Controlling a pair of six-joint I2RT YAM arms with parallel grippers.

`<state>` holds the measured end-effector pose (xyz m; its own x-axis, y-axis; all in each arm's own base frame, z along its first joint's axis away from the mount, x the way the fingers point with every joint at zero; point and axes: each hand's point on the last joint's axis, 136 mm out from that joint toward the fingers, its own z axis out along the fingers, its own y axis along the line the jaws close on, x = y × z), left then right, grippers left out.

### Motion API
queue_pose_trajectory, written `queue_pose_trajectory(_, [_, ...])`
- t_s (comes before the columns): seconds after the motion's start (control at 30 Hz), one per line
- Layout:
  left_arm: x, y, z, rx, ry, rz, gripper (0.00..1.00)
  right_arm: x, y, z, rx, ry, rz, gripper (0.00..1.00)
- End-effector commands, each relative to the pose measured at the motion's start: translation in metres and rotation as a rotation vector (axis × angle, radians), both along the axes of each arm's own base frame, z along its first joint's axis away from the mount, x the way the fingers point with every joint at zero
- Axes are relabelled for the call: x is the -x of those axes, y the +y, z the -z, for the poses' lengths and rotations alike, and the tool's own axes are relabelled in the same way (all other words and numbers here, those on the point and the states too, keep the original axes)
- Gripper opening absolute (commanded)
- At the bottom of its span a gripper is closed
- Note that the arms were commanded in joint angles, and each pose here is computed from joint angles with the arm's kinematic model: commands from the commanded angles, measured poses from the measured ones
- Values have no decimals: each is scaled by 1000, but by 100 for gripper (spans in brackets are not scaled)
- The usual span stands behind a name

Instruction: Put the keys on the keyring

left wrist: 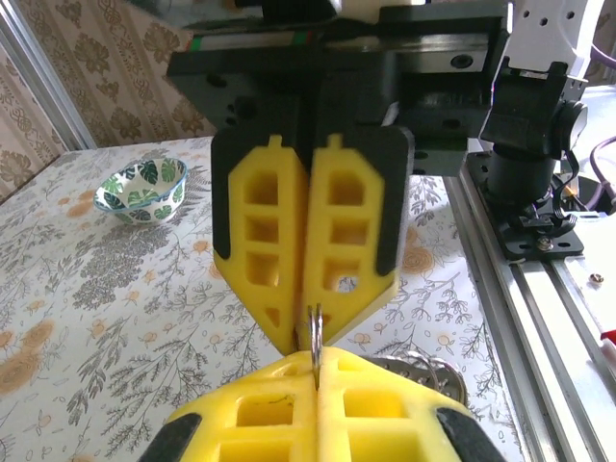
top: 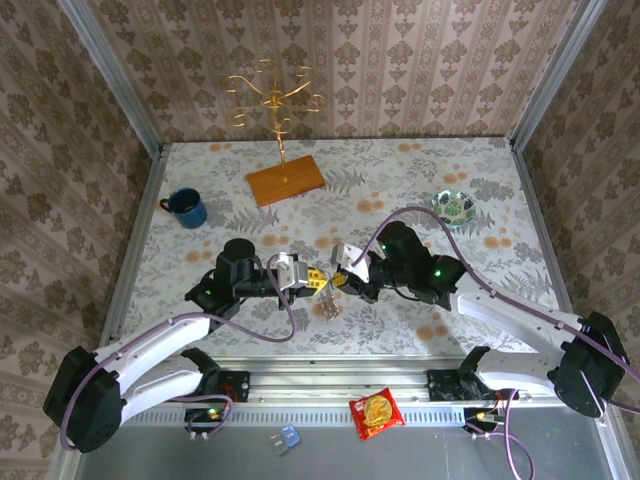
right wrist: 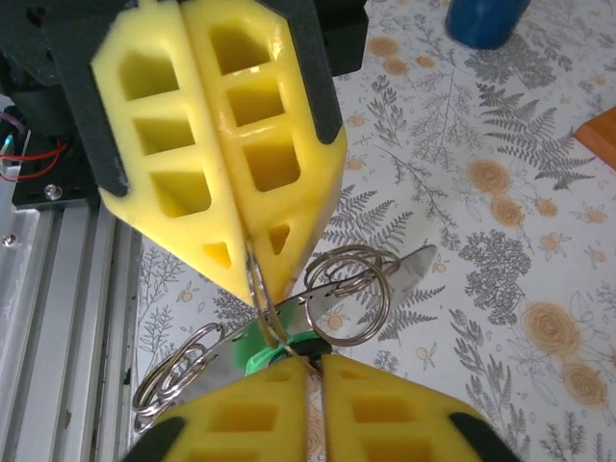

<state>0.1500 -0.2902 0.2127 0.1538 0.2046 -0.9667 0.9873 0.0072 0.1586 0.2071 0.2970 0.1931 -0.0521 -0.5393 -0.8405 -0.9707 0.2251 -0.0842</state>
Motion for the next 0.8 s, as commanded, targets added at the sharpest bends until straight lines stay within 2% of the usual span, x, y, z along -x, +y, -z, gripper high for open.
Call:
queue_pose_trajectory(0.0, [3,-1,-9,41,-10,27,0,2,8,0,-29,22,-27,6])
queue_pose_trajectory(0.17, [4,-1,-10,48,-8,31,0,2,10,-1,-40,30,-36,4])
queue_pose_trajectory(0.23, [3,-1,-9,47,-4,26,0,2,9,-2,-41,27,-28,8])
queue_pose_trajectory(0.33, [3,0,-7,46,-5,22,0,0,2,-5,-47,15,2,22])
queue_pose_trajectory(0.43, [2,1,-5,43,-8,10,0,0,-7,-8,-55,2,35,30])
queue_pose_trajectory(0.77, [-1,1,-9,88,-1,-18,0,9,-10,4,-72,48,62,34])
